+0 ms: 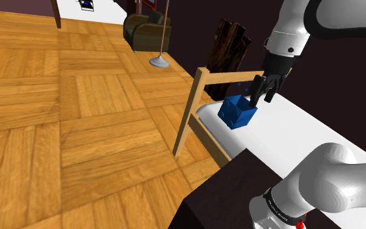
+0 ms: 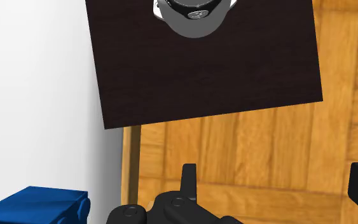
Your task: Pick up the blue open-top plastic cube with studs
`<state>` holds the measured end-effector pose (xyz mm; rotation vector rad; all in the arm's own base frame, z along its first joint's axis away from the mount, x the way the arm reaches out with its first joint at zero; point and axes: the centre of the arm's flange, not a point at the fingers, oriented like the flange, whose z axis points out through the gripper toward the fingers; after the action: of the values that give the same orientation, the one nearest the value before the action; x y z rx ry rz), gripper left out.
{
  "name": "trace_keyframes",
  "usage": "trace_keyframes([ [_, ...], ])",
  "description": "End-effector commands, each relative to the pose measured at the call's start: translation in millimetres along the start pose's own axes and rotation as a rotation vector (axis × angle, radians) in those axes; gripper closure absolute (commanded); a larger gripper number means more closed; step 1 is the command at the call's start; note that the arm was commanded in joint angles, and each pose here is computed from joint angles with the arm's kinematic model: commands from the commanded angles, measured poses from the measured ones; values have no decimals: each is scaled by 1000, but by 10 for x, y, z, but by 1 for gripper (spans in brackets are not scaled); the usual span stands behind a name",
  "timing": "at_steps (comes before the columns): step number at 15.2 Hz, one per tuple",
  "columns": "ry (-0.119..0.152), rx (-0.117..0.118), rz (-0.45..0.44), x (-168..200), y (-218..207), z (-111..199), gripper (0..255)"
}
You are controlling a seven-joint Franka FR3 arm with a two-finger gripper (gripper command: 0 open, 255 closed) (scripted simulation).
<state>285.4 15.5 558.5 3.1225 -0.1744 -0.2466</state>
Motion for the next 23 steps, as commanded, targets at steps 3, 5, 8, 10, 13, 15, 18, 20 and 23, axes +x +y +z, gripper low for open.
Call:
trace_keyframes([
  [3, 8, 14, 3, 146, 209, 99, 0],
  [5, 15, 28, 6, 292, 417, 200, 0],
  [8, 27, 49, 11, 510, 727, 355, 0],
  [10, 34, 62, 14, 657, 932, 461, 0],
  [13, 45, 83, 19, 876, 1238, 622, 0],
  [15, 53, 97, 22, 1023, 1441, 732, 0],
  [18, 64, 118, 27, 1243, 1744, 899, 0],
  [20, 72, 132, 30, 1390, 1944, 1013, 0],
  [23, 83, 153, 35, 1611, 2242, 1187, 0],
])
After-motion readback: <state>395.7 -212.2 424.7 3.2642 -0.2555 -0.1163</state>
